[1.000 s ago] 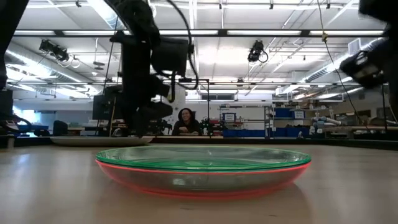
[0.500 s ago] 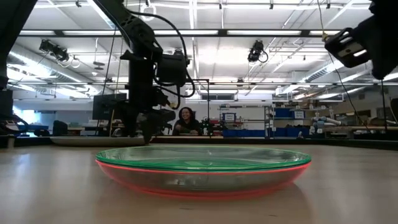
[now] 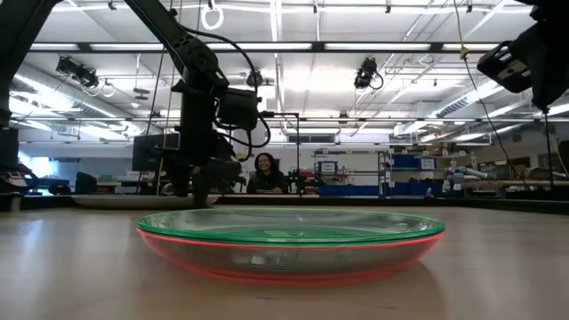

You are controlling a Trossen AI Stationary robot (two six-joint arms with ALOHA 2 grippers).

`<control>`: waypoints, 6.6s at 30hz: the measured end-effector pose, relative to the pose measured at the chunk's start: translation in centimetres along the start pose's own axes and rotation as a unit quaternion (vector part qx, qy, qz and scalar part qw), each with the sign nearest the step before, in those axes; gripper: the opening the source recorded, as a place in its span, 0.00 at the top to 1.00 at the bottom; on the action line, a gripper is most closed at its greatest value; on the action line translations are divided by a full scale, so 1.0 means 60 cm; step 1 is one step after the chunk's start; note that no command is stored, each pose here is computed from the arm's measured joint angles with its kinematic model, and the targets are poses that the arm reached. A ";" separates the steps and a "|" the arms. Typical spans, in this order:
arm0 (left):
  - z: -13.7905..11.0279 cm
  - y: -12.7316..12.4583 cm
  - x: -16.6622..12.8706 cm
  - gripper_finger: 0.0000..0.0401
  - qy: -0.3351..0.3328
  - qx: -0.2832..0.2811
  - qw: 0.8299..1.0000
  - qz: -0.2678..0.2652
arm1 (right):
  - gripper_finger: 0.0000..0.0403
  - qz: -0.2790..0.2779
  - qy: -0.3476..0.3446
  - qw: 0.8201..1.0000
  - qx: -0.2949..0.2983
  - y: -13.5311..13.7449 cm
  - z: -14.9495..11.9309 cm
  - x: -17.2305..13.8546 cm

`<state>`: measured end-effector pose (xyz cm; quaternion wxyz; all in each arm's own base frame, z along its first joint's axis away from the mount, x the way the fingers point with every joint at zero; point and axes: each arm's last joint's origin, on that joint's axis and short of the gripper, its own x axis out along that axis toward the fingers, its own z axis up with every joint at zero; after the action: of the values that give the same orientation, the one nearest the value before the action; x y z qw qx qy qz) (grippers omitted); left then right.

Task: Stack plastic plates
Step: Move the gray plate to the middle of the table, then stack the plates on the gray plate

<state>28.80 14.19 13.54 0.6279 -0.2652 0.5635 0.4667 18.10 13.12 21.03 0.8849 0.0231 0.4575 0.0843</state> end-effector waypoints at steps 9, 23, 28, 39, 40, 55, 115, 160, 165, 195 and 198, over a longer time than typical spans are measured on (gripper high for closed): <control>-0.001 -0.013 -0.002 0.77 -0.003 0.053 0.998 -0.039 | 0.74 0.011 -0.026 1.000 0.014 0.008 0.005 -0.003; -0.032 -0.165 -0.100 0.96 -0.214 0.214 0.934 -0.189 | 0.74 0.038 -0.028 0.999 0.022 0.012 0.007 -0.008; -0.076 -0.203 -0.127 0.95 -0.249 0.321 0.891 -0.200 | 0.75 0.039 -0.031 0.998 0.028 0.012 0.008 -0.008; -0.110 -0.233 -0.148 0.94 -0.305 0.396 0.843 -0.198 | 0.75 0.024 -0.071 0.997 -0.015 0.014 0.018 -0.009; -0.109 -0.234 -0.148 0.94 -0.312 0.400 0.840 -0.194 | 0.75 0.022 -0.073 0.997 -0.015 0.014 0.018 -0.009; -0.081 -0.216 -0.134 0.94 -0.325 0.561 0.750 -0.128 | 0.75 0.034 -0.080 0.996 -0.017 0.021 0.018 -0.011; -0.385 -0.213 -0.327 0.49 -0.109 0.213 0.924 -0.299 | 0.74 -0.209 -0.158 0.964 0.045 -0.083 0.040 0.016; -0.584 -0.184 -0.337 0.30 0.138 -0.056 0.985 -0.084 | 0.38 -0.287 -0.060 0.951 0.093 -0.169 0.002 0.036; -0.593 -0.166 -0.333 0.22 0.105 -0.040 0.993 -0.045 | 0.30 -0.282 -0.055 0.951 0.112 -0.169 -0.010 0.042; -0.591 -0.234 -0.215 0.53 0.070 0.019 0.995 0.063 | 0.27 -0.246 -0.057 0.961 0.114 -0.162 -0.010 0.045; -0.590 -0.235 -0.215 0.62 0.069 0.019 0.996 0.058 | 0.27 -0.221 -0.049 0.967 0.116 -0.160 -0.011 0.046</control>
<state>25.92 -25.91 15.21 0.5643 -0.2517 0.6286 0.4723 20.38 4.11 17.29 0.8942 0.0275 0.4139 -0.1681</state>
